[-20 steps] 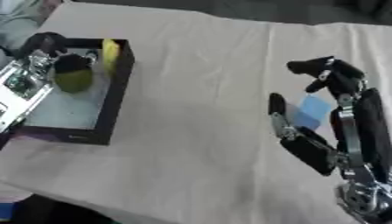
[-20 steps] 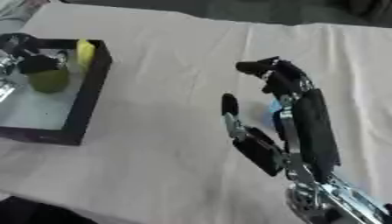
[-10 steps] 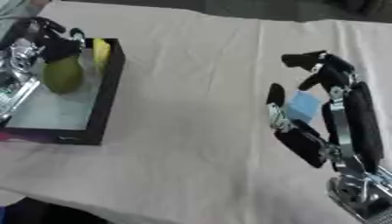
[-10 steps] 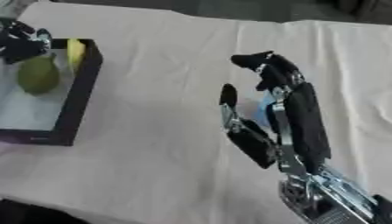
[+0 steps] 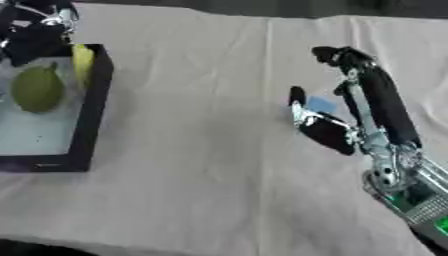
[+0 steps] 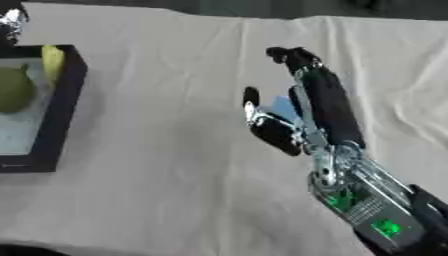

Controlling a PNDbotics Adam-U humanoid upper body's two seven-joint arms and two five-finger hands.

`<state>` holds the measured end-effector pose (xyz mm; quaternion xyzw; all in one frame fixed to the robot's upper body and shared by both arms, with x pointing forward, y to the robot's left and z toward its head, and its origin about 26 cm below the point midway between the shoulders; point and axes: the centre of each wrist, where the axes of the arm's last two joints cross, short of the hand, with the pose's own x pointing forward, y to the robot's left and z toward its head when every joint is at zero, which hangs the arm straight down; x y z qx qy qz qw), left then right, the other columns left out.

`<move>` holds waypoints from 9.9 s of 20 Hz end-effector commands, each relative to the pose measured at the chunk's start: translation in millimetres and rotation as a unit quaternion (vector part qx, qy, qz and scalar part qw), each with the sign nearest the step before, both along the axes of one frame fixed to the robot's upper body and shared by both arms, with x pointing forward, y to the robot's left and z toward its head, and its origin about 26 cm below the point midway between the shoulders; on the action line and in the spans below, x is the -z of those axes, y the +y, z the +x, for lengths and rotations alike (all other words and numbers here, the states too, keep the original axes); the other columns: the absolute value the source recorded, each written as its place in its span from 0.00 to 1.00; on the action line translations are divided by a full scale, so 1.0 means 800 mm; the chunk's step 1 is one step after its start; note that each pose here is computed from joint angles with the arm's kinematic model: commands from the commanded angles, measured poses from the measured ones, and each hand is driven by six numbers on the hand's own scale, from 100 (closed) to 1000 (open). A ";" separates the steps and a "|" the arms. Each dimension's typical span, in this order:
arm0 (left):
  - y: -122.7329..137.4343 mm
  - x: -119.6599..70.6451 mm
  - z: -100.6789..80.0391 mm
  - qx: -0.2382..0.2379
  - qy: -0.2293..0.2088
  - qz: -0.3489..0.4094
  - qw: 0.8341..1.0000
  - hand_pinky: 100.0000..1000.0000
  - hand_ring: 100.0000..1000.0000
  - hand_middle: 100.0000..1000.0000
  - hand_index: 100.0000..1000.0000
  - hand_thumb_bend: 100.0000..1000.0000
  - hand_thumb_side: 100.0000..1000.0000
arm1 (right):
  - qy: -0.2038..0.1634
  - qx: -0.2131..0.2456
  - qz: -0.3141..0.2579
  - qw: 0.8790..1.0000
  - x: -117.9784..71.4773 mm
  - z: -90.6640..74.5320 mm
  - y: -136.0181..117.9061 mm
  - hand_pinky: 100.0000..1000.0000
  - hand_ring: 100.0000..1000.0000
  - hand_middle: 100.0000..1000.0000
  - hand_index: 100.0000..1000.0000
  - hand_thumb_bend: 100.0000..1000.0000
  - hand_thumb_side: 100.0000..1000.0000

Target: Pick up the objects with one hand, pass them to the other hand, and then place them into the box on the other side of the table.

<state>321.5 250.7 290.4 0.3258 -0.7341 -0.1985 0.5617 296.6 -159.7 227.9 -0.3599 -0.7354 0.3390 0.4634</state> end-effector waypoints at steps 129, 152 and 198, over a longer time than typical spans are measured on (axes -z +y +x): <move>-0.009 0.019 -0.004 -0.081 0.019 0.033 0.996 0.77 0.78 0.68 0.70 0.00 0.39 | 0.314 0.065 -0.060 0.945 0.032 0.086 -0.040 0.84 0.83 0.62 0.69 0.20 0.00; -0.004 0.003 -0.014 -0.087 -0.016 0.012 0.996 0.76 0.78 0.68 0.70 0.00 0.38 | 0.147 0.008 0.062 0.987 -0.033 0.019 -0.015 0.47 0.66 0.48 0.58 0.00 0.00; -0.144 -0.046 -0.047 0.344 0.083 0.227 0.907 0.81 0.83 0.79 0.82 0.00 0.48 | -0.014 -0.272 0.141 0.952 0.007 -0.026 0.060 0.18 0.54 0.40 0.52 0.00 0.11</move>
